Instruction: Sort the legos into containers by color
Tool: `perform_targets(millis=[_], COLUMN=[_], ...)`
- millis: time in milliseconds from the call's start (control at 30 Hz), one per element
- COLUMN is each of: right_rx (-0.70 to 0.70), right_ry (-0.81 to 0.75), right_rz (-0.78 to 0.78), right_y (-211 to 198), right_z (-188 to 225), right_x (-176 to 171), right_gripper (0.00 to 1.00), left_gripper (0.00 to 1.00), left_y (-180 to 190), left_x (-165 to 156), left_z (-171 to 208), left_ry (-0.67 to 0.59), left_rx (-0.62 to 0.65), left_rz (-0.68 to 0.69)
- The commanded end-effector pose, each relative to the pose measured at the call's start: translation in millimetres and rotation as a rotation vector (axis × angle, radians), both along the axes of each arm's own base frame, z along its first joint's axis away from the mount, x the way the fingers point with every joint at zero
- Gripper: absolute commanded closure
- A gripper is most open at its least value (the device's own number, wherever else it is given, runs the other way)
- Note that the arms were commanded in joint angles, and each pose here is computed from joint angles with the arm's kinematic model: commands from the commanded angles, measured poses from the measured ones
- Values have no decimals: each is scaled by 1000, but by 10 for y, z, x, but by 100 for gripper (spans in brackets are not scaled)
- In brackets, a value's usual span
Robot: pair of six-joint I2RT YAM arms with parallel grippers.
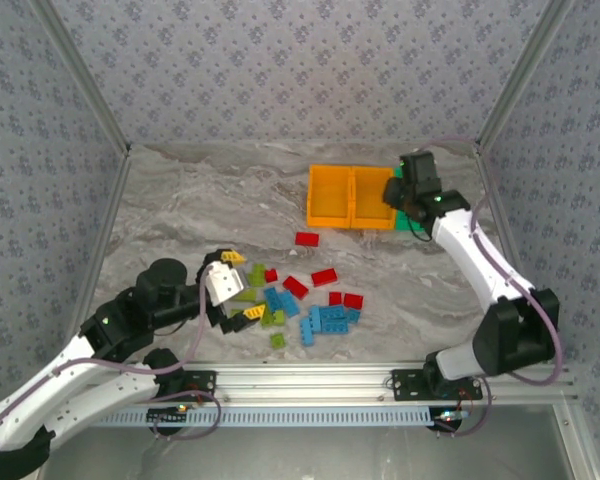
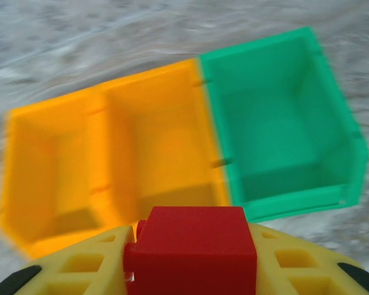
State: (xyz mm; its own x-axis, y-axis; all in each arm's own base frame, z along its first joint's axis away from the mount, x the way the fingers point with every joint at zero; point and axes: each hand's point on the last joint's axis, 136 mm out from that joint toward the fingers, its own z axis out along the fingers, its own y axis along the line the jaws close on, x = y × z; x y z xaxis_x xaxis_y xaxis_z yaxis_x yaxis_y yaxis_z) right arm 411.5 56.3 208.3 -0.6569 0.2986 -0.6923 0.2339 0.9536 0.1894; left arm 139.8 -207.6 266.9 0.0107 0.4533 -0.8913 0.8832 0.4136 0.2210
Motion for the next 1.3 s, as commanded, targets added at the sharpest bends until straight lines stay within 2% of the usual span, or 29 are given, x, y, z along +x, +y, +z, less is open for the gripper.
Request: perform_targets(millis=[0,200,367,467,700,800,933,1033,1133,1200,1267], right_rx=[-15,16,40,52,66,151,252,233,230,224,201], right_ry=[80,175,262,238,151,106,41,48,105,161,205], right_rz=[-38,-133,-159,-167,-155,-80,148,290,434,480,494], right_y=[-282,-641,-715,-709,-693,-455,219,648,1010,1120,1158], right_z=[-283,-668,-907,-787,-221,30,423,521,473,395,325], right_x=[272,627,699,720,551,341,-188,-664,-1120,-1334,-1473], right_gripper=[64,63,53,43,38,37,30,23,17,15,14], left_gripper=[1,1,1,1,1,1,1,3,6,13,16], left_y=[47,115,118,125,181,278,616,762,891,991,1079], left_x=[56,71,93,135,354,575,905,1014,1030,1039,1017], left_z=[44,-15,-51,-80,-57,37,-99,-436,-897,-1139,-1377], left_ry=[-17,-23,-19,-11,51,127,338,551,770,874,970], left_rx=[-35,-25,-9,3,-27,-104,-220,-239,-225,-261,-291], left_rz=[39,68,76,98,240,429,841,1025,1149,1254,1380])
